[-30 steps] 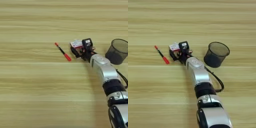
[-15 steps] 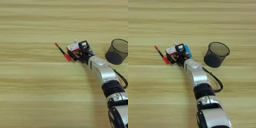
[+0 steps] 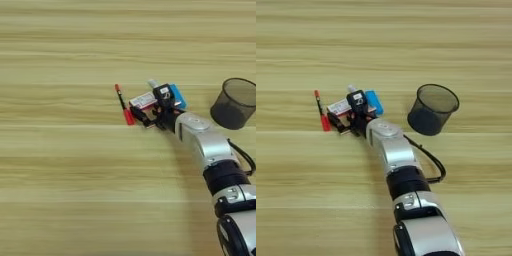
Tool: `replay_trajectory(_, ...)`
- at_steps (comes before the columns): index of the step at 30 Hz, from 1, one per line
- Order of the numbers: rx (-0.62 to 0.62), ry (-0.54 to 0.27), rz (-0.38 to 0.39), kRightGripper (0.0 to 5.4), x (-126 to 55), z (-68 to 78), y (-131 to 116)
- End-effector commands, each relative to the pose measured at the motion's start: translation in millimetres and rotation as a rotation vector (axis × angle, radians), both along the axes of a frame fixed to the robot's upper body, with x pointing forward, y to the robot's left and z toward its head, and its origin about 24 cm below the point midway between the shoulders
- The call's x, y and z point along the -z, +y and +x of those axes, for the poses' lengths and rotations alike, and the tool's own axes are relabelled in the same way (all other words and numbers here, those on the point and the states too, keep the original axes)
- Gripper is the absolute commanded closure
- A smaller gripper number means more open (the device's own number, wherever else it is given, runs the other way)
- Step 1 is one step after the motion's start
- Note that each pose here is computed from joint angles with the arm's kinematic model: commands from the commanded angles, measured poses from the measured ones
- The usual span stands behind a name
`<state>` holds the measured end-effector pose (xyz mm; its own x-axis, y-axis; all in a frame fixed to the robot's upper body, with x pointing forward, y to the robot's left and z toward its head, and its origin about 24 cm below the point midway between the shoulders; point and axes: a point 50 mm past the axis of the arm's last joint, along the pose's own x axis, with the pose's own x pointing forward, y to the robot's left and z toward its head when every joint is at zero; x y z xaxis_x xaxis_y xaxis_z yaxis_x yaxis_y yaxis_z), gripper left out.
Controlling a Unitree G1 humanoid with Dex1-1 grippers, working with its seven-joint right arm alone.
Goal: Move the objects on the table
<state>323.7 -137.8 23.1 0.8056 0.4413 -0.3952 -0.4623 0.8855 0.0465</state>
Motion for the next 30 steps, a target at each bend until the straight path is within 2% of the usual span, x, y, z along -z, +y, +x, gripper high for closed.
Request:
replay_trajectory(1,-0.016,-0.090,-0.028,0.32,-24.9,12.7,1.4)
replay_trajectory(4,-0.013,-0.094,-0.030,0.02,-25.5,12.8,1.0)
replay_trajectory(16,-0.004,-0.138,-0.009,0.02,-33.0,13.1,-1.5)
replay_trajectory(30,0.058,-0.292,0.124,0.02,-65.3,13.7,-14.8)
